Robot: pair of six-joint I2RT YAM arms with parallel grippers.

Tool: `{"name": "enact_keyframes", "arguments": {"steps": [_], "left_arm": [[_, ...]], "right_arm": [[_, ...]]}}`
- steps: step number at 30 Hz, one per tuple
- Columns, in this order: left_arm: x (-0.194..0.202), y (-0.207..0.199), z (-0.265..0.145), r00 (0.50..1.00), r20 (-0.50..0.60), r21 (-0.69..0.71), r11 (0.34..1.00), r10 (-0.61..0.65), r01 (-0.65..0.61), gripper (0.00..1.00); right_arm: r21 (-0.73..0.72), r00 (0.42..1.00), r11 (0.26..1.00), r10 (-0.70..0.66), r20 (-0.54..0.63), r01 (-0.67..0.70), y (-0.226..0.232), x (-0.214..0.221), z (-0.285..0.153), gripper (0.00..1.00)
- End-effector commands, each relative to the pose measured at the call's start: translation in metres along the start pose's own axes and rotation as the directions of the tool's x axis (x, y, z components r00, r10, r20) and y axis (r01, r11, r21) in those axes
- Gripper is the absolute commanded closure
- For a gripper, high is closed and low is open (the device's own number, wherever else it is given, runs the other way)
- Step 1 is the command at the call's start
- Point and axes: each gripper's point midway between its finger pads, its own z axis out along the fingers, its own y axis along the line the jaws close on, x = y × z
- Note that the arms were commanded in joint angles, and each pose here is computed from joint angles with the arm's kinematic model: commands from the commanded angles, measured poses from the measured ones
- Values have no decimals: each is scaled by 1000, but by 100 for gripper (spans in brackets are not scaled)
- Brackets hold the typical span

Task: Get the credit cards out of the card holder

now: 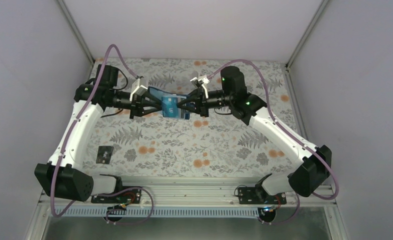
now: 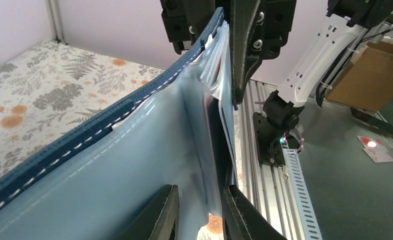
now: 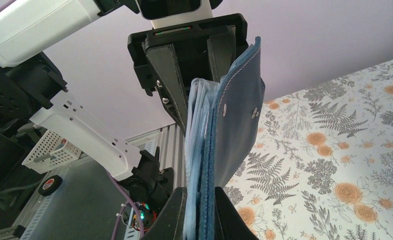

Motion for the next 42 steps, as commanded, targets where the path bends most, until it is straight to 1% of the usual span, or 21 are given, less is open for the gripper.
{"name": "enact_keyframes", "arguments": {"steps": [1, 4, 6, 8, 11, 13, 14, 16, 17, 19, 21, 25, 26, 30, 36, 38, 39, 42], "left_arm": [[-8, -18, -1, 996, 60, 64, 995, 69, -72, 76], [-13, -18, -1, 995, 70, 67, 995, 71, -76, 77], [-13, -25, -2, 992, 73, 85, 991, 99, -105, 77], [-10, -30, -3, 990, 63, 97, 986, 128, -134, 73], [-1, -25, 0, 995, 49, 107, 990, 91, -96, 67], [0, -19, 2, 997, 51, 115, 992, 50, -56, 66], [-2, -17, 2, 997, 60, 120, 992, 38, -45, 68], [-8, -17, 2, 997, 73, 121, 992, 30, -39, 76], [-12, -14, 2, 996, 81, 108, 992, 49, -57, 81], [-18, -11, 1, 995, 81, 76, 995, 59, -65, 87], [-19, -8, 3, 995, 68, 38, 997, 68, -71, 90], [-16, -4, 4, 997, 40, 7, 998, 67, -67, 97], [-14, -2, 4, 997, 31, -3, 998, 65, -65, 97], [-14, 5, 5, 998, 26, -36, 998, 54, -53, 98], [-20, 7, 11, 998, 31, -25, 998, 50, -49, 97], [-19, 2, 19, 999, 24, 6, 999, 49, -49, 89], [-19, 0, 22, 999, 20, 19, 999, 50, -50, 86], [-20, -5, 28, 998, 17, 42, 997, 60, -61, 85]], "right_arm": [[0, 996, 997, -77, 39, 77, 11, -15, -6, 96], [-5, 996, 997, -82, 41, 82, 13, -16, -7, 96], [1, 996, 997, -83, 38, 83, 12, -15, -7, 96], [6, 996, 997, -83, 38, 83, 11, -15, -7, 96], [-4, 996, 996, -84, 37, 85, 13, -14, -7, 96], [-8, 996, 996, -86, 39, 86, 14, -15, -7, 96], [-12, 996, 996, -86, 38, 86, 15, -15, -7, 96], [-13, 995, 996, -87, 40, 88, 16, -15, -8, 96], [-13, 995, 996, -90, 40, 91, 17, -16, -9, 96], [-11, 995, 996, -89, 40, 90, 17, -15, -9, 96], [-10, 995, 996, -89, 42, 90, 18, -15, -10, 96], [-18, 994, 995, -97, 46, 98, 21, -16, -11, 96], [-23, 994, 995, -97, 45, 98, 22, -15, -11, 96], [-42, 994, 994, -100, 46, 102, 26, -16, -11, 96], [-59, 993, 992, -105, 46, 108, 30, -14, -12, 96], [-58, 993, 993, -105, 46, 107, 29, -14, -12, 96], [-58, 993, 992, -105, 46, 108, 29, -13, -12, 96], [-63, 993, 992, -111, 49, 114, 30, -14, -12, 96]]}}
